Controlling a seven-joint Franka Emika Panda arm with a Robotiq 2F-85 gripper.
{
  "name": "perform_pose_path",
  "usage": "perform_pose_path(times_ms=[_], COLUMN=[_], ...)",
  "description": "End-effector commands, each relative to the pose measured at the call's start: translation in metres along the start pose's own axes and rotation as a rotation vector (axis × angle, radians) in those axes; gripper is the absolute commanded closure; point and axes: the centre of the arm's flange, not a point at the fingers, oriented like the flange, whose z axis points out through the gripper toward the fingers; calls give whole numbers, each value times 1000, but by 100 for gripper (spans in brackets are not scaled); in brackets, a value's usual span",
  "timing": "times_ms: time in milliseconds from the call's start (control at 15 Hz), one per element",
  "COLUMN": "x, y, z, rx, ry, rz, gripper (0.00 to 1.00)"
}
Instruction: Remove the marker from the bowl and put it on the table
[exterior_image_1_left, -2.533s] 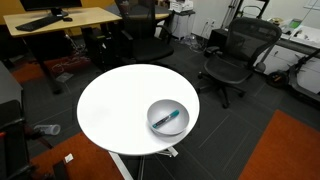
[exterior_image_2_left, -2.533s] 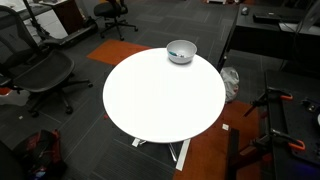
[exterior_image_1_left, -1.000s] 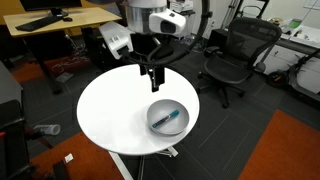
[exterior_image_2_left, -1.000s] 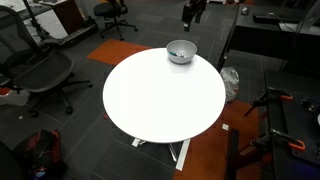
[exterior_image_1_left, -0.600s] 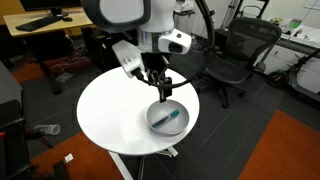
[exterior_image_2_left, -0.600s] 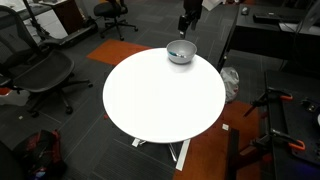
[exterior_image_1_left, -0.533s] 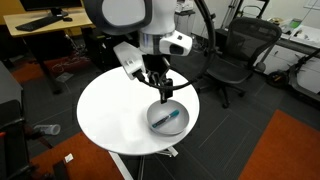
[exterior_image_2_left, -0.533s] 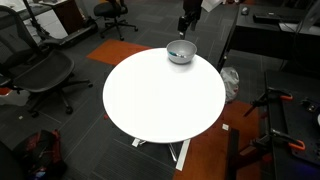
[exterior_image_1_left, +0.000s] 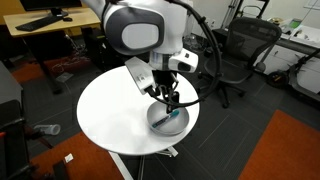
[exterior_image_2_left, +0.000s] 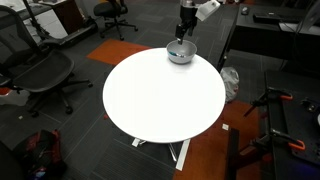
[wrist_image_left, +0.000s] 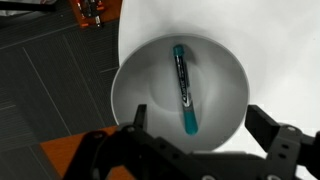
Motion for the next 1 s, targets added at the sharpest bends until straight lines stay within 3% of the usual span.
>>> perform_pose_path(times_ms=[0,933], x=[15,32], y=[3,5], z=[16,71], rx=[18,19], ry=[0,-42], rz=[-2,3], gripper=[0,0])
